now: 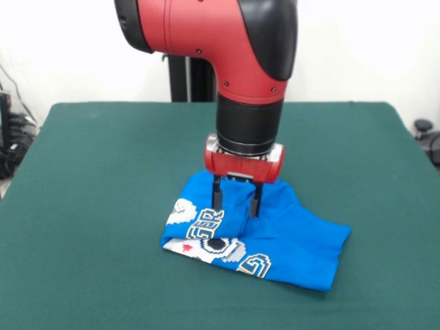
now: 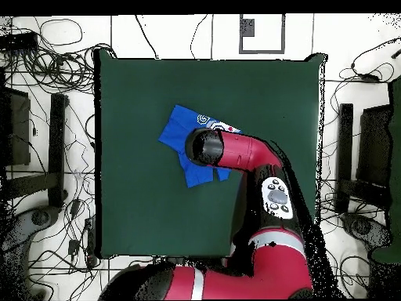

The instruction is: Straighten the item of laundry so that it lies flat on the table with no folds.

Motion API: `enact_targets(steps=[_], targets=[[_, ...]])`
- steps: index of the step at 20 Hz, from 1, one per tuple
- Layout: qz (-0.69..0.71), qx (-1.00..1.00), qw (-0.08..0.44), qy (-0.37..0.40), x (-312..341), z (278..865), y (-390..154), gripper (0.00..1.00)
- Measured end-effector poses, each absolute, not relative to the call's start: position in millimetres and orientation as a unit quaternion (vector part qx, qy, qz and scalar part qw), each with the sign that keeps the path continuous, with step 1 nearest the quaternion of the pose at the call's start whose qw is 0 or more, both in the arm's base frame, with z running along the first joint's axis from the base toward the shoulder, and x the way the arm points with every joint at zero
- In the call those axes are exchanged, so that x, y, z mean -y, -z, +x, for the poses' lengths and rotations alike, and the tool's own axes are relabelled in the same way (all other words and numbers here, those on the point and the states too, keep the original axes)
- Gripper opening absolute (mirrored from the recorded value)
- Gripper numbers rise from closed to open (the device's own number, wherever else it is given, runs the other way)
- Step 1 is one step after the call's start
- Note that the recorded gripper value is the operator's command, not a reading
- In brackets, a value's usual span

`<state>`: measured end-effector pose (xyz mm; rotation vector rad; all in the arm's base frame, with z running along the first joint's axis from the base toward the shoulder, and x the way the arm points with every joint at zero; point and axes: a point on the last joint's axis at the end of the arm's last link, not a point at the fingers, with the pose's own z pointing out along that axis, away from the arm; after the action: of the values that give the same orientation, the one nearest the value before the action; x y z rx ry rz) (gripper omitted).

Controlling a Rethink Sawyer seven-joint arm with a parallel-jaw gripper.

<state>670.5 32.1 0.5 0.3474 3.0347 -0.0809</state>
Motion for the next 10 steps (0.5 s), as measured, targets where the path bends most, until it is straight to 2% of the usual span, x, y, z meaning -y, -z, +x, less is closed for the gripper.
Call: enact_targets(steps=[10], targets=[[0.11, -0.993, 0.044, 0.026, -36.5, 671.0, -1.9, 1.0]])
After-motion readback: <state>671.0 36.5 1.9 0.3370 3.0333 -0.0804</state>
